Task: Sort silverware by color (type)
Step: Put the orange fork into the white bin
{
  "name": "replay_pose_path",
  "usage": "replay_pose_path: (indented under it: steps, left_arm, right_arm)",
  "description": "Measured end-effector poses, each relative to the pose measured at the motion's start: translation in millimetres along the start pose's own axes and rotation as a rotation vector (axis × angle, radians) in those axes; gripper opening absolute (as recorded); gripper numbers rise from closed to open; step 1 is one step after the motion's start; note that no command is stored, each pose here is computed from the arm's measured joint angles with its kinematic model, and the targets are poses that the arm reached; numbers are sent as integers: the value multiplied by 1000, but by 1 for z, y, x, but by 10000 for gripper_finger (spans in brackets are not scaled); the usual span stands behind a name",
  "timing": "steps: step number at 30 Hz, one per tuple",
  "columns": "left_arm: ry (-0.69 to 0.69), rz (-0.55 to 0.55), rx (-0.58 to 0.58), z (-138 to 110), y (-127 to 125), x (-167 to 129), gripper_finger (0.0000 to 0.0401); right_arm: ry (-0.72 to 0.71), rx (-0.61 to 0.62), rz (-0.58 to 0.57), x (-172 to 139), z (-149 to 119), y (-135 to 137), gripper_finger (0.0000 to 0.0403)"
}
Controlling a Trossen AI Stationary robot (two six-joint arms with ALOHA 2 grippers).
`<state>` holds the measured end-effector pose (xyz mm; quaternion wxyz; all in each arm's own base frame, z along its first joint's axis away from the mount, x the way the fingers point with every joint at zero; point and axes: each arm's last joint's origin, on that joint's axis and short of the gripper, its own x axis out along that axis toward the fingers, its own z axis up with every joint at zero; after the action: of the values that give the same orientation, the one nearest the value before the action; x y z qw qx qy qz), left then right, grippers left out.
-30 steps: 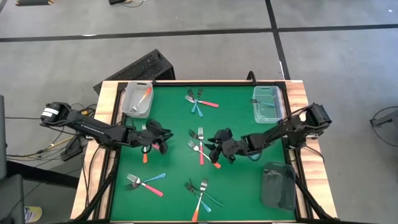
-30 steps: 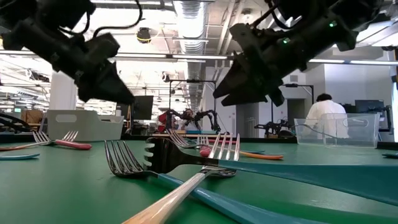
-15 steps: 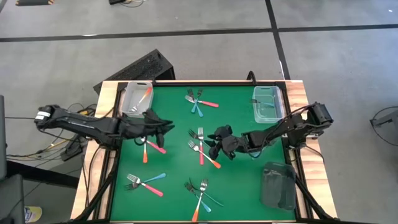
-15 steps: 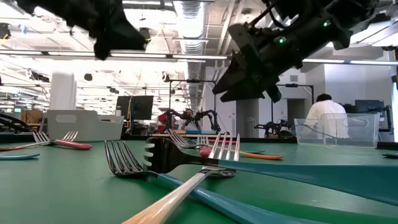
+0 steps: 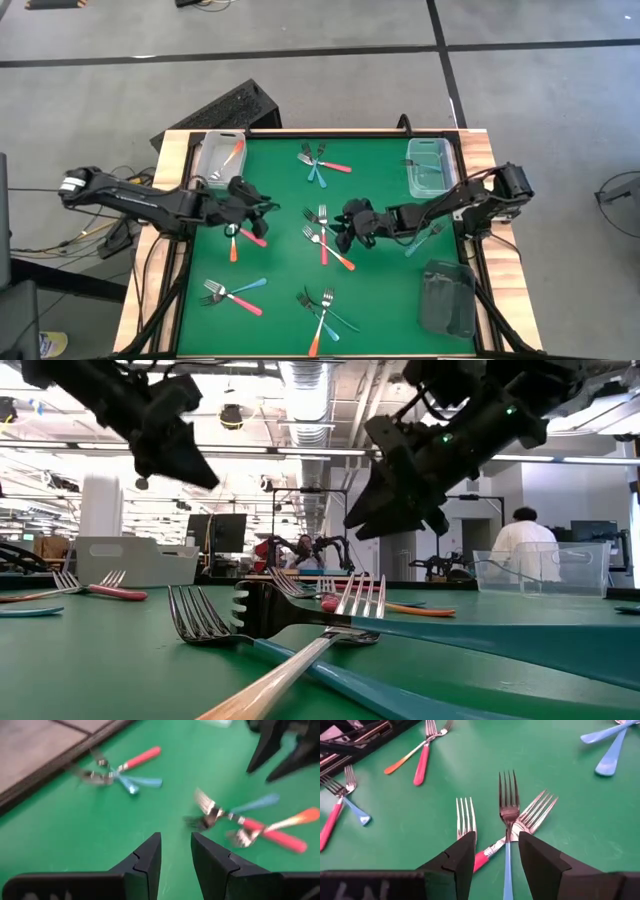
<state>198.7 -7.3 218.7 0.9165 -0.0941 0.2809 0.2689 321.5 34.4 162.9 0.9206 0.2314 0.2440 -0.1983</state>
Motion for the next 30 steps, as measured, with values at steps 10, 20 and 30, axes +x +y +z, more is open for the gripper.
replay_pose_path:
  steps: [10, 20, 30]
  left_arm:
    - [71, -23, -32, -10, -15, 28, 93]
    - [97, -44, -28, -15, -21, 37, 93]
    - [85, -101, -4, -14, -26, 35, 93]
  right_arm:
    - [82, -63, 3, -2, -10, 1, 175]
    - [70, -161, 102, 3, -32, 31, 175]
    - [209, -195, -1, 34, -53, 43, 175]
